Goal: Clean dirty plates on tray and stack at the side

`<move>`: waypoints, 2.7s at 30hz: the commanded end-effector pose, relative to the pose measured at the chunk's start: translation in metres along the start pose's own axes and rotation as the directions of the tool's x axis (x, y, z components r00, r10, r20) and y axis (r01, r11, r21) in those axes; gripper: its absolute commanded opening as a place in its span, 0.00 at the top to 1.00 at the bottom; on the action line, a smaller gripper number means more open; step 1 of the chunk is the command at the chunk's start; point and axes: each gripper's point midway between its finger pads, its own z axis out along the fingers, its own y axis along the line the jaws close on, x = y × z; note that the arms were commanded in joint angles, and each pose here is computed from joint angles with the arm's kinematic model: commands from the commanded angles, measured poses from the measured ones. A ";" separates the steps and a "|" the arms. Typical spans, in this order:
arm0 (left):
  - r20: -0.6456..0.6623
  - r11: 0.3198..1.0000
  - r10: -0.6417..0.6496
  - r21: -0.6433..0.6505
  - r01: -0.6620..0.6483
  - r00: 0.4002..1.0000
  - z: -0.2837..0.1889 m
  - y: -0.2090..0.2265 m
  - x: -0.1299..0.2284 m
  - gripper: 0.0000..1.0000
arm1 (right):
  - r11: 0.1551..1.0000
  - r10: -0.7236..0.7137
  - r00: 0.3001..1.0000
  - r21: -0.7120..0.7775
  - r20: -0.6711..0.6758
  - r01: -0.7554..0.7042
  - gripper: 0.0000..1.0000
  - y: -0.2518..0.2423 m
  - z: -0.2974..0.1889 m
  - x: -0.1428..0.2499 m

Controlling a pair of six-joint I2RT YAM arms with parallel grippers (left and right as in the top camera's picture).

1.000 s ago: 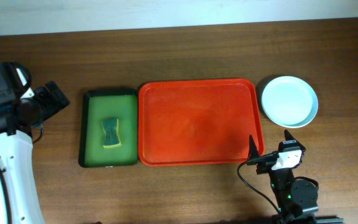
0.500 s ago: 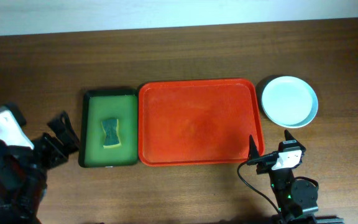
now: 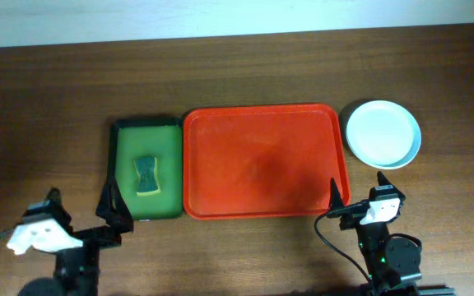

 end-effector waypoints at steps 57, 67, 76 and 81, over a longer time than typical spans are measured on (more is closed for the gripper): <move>-0.014 0.962 0.221 0.169 -0.215 0.975 0.049 0.017 0.175 0.01 | 1.000 0.009 1.000 0.020 -0.004 -0.009 0.02 -0.004 0.000 0.003; -0.014 0.962 0.221 0.169 -0.215 0.975 0.049 0.017 0.175 0.01 | 1.000 0.009 1.000 0.020 -0.004 -0.008 0.02 -0.004 0.000 0.003; -0.014 0.962 0.221 0.169 -0.215 0.975 0.049 0.017 0.175 0.01 | 1.000 0.009 1.000 0.020 -0.004 -0.009 0.02 -0.004 0.000 0.003; -0.014 0.962 0.221 0.169 -0.216 0.975 0.049 0.017 0.175 0.01 | 1.000 0.009 1.000 0.020 -0.004 -0.009 0.02 -0.004 0.000 0.003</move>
